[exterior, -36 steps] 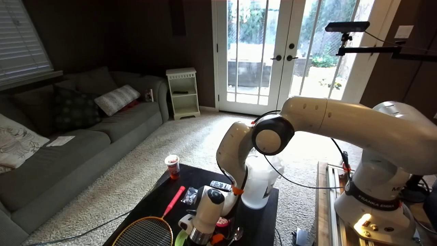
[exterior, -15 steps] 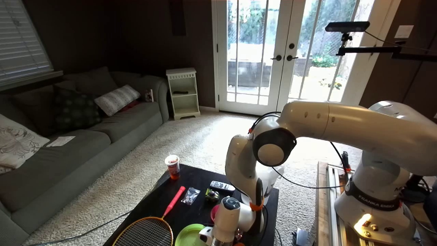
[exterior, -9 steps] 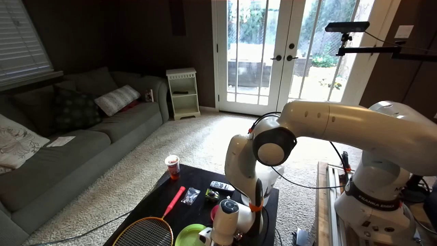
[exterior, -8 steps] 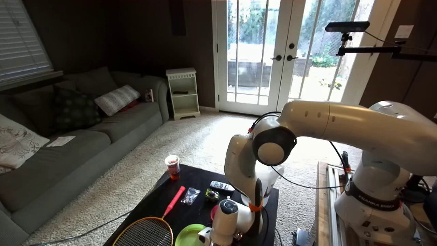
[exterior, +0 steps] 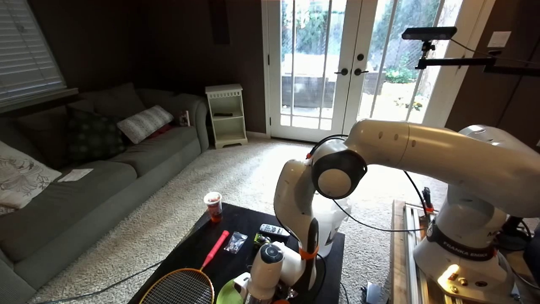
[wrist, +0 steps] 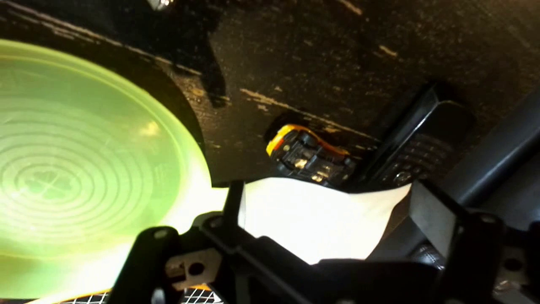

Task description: Pick up the toy car

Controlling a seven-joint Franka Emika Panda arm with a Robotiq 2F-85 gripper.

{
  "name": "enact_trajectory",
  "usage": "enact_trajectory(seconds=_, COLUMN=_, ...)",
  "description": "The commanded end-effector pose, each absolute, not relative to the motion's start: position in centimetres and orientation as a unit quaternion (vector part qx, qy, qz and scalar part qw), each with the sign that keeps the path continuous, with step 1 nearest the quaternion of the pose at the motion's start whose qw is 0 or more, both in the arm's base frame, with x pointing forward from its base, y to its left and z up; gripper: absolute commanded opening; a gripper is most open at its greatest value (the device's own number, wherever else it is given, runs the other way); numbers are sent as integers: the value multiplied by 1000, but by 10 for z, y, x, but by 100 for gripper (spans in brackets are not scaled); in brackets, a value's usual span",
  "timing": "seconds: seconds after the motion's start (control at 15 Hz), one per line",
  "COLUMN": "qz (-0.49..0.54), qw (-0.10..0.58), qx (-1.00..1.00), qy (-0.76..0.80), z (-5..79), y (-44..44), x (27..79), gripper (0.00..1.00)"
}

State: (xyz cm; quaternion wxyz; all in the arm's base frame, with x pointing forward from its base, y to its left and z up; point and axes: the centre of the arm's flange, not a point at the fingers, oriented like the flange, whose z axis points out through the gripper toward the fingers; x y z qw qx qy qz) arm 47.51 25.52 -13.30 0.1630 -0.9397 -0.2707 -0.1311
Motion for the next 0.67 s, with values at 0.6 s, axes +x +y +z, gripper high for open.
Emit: enact_trajectory(seconds=0.6, qz=-140, qw=161, qx=-939, qy=-270, z=-125, y=256, x=484, gripper=100)
